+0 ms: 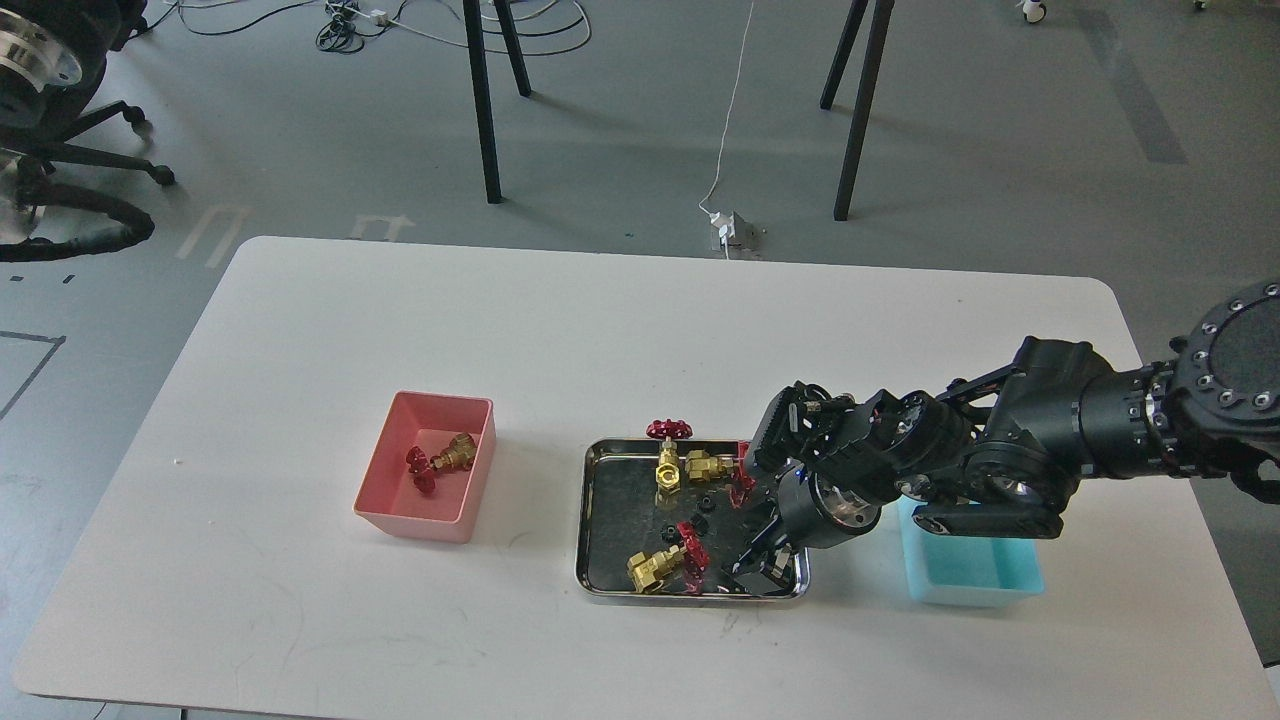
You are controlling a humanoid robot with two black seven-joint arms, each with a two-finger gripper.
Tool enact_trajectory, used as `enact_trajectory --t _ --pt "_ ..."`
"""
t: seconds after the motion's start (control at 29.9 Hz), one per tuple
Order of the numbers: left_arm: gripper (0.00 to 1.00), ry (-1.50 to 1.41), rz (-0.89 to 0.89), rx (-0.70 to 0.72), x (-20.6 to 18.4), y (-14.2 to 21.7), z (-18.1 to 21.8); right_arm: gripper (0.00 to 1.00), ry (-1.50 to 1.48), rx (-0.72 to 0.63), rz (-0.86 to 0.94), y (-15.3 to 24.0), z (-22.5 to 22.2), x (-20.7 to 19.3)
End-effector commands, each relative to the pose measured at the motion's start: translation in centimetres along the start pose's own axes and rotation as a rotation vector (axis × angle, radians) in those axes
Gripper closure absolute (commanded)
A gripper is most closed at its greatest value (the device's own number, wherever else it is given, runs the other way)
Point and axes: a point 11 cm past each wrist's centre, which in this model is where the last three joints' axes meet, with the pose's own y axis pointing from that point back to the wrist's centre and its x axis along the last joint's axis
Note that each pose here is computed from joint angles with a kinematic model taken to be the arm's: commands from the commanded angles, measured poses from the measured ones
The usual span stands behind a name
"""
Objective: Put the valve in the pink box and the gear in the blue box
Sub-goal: 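Reach the right gripper into the tray and grasp a dark gear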
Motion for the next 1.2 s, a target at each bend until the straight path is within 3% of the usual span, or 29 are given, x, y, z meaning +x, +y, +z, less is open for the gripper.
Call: enact_trajectory --t 0.0,0.37,0.6,1.0,1.17 --pt "0.04 -0.002 0.006 -0.003 0.2 -0.1 0.2 0.32 0.009 -0.005 -0.001 -0.3 0.0 0.2" --pt "0.04 -0.008 0.013 -0.006 0.7 -0.1 0.4 0.52 0.039 -0.015 -0.011 -0.4 0.0 0.2" --pt "0.04 -0.011 0.015 -0.005 0.8 0.0 0.5 0.56 0.054 -0.029 -0.045 0.0 0.5 -0.6" --pt "0.04 -0.011 0.021 -0.004 1.0 -0.1 0.5 0.87 0.062 -0.04 -0.052 0.4 0.8 -0.3" --pt "0.04 -0.013 0.025 -0.001 1.2 -0.1 0.4 0.93 0.07 -0.039 -0.039 1.2 0.7 0.9"
